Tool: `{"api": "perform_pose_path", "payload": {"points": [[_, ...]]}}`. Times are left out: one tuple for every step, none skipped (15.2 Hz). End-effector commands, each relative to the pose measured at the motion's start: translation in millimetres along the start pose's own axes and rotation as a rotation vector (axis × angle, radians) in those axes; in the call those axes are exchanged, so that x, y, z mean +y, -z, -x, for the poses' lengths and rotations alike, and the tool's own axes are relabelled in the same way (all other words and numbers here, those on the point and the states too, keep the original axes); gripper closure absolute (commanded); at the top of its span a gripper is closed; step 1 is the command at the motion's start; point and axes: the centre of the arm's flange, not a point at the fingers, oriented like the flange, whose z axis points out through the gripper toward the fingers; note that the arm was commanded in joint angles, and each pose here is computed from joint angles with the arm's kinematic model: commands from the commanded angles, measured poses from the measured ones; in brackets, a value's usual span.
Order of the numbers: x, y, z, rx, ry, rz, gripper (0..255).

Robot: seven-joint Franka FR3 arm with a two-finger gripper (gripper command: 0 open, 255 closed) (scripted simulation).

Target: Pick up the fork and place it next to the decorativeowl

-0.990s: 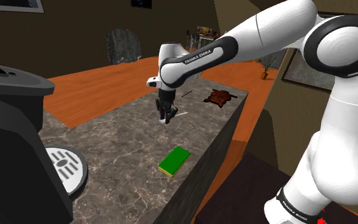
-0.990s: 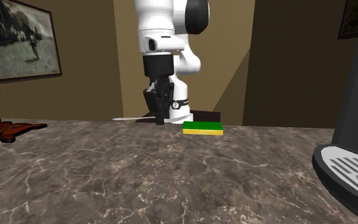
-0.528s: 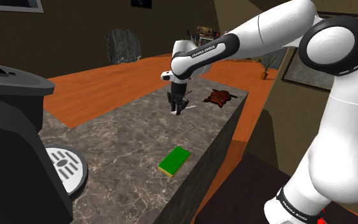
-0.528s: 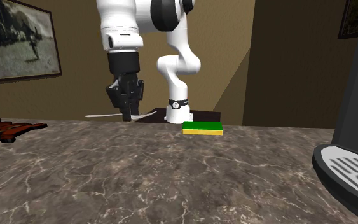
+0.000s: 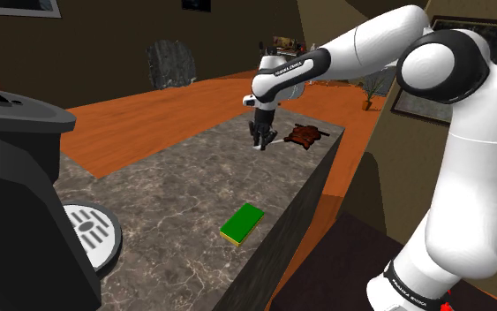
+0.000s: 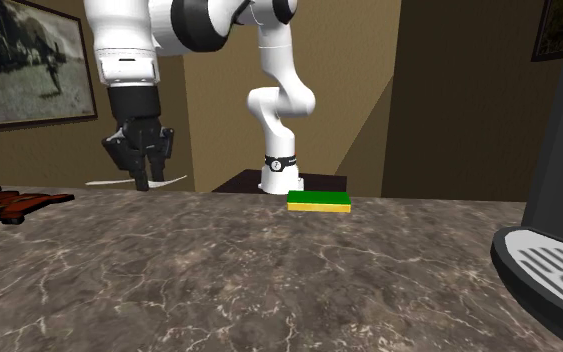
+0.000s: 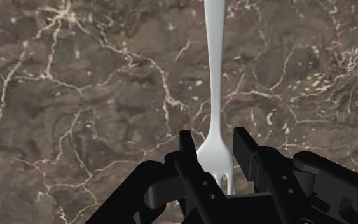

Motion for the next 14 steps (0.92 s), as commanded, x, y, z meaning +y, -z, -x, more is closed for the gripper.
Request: {"api": "perform_pose_path", "payload": {"points": [[6.2, 3.8, 27.2, 0.0, 0.001, 0.0, 255], [8.9, 4.5, 40.1, 0.0, 0.001, 0.0, 255], [11.5, 5.1, 53.1, 0.0, 0.001, 0.0, 255], [14.2, 5.8, 66.0, 0.0, 0.001, 0.0, 255], [16.8, 6.5, 78.9, 0.0, 0.001, 0.0, 255], [19.5, 7.2, 91.8, 0.0, 0.001, 0.0, 255], [22.1, 7.9, 104.7, 0.0, 0.001, 0.0, 255], [24.8, 8.6, 117.6, 0.0, 0.001, 0.0, 255], [27.9, 9.3, 132.6, 0.0, 0.001, 0.0, 255], [28.0, 4.1, 132.8, 0.0, 0.001, 0.0, 255], [28.0, -1.2, 133.1, 0.0, 0.001, 0.0, 255], [28.1, -6.5, 133.3, 0.0, 0.001, 0.0, 255], [28.2, -11.7, 133.5, 0.0, 0.001, 0.0, 255], [28.3, -17.0, 133.7, 0.0, 0.001, 0.0, 255]]}}
